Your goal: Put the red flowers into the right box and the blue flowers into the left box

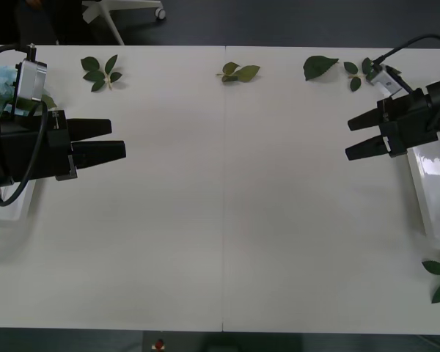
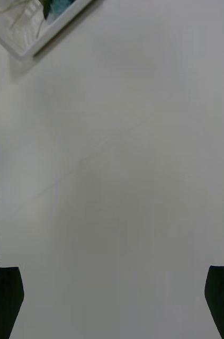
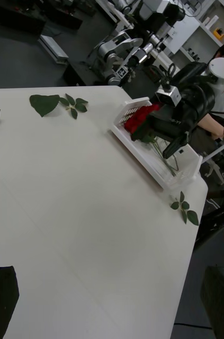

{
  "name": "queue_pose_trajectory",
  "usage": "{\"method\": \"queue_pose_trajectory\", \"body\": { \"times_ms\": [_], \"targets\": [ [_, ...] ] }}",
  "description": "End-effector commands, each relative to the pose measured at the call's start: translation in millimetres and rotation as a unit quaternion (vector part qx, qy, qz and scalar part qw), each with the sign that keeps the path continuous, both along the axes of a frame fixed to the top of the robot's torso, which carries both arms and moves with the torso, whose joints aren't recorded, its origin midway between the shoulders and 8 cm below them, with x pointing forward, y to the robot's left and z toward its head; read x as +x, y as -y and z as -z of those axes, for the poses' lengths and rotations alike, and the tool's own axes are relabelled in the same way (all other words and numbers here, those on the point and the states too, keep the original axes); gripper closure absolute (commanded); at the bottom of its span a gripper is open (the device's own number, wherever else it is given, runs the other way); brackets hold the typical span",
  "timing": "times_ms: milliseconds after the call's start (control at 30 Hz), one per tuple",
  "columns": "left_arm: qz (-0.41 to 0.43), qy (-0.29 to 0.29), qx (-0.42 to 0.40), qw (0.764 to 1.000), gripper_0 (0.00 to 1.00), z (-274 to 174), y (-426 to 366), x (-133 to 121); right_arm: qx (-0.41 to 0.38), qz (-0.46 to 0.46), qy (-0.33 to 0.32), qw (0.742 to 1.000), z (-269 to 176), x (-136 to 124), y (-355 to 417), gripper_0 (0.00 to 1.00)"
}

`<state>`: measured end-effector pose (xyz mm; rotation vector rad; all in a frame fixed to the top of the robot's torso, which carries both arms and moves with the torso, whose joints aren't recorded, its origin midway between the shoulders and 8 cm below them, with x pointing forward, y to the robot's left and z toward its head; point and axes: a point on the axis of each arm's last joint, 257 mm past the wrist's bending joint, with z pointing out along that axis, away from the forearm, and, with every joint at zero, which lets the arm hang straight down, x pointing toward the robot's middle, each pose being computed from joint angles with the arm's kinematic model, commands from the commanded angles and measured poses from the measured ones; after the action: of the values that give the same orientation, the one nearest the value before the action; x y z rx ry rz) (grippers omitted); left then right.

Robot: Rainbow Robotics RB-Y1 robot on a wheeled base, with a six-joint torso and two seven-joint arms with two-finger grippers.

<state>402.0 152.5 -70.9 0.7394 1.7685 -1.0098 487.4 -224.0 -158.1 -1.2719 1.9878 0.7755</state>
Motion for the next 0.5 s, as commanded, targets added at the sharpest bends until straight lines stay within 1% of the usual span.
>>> {"method": "queue_pose_trajectory", "body": {
  "times_ms": [33,100,233,500],
  "targets": [
    [0.006,0.029,0.005,1.0,0.0,-18.0,3.7,1.1,-0.061,-0.034,0.066,0.995,-10.6,8.2,-17.7,0.0],
    [0.006,0.029,0.005,1.0,0.0,-18.0,3.7,1.1,-0.086,-0.052,0.099,0.99,-11.6,9.8,-27.1,0.0],
    [0.006,0.029,0.005,1.0,0.0,-18.0,3.7,1.1,-0.109,-0.082,0.14,0.981,-17.5,6.6,-43.3,0.0],
    [0.006,0.029,0.005,1.0,0.0,-18.0,3.7,1.1,-0.149,-0.113,0.193,0.963,-14.2,6.3,-60.1,0.0]
  ]
}}
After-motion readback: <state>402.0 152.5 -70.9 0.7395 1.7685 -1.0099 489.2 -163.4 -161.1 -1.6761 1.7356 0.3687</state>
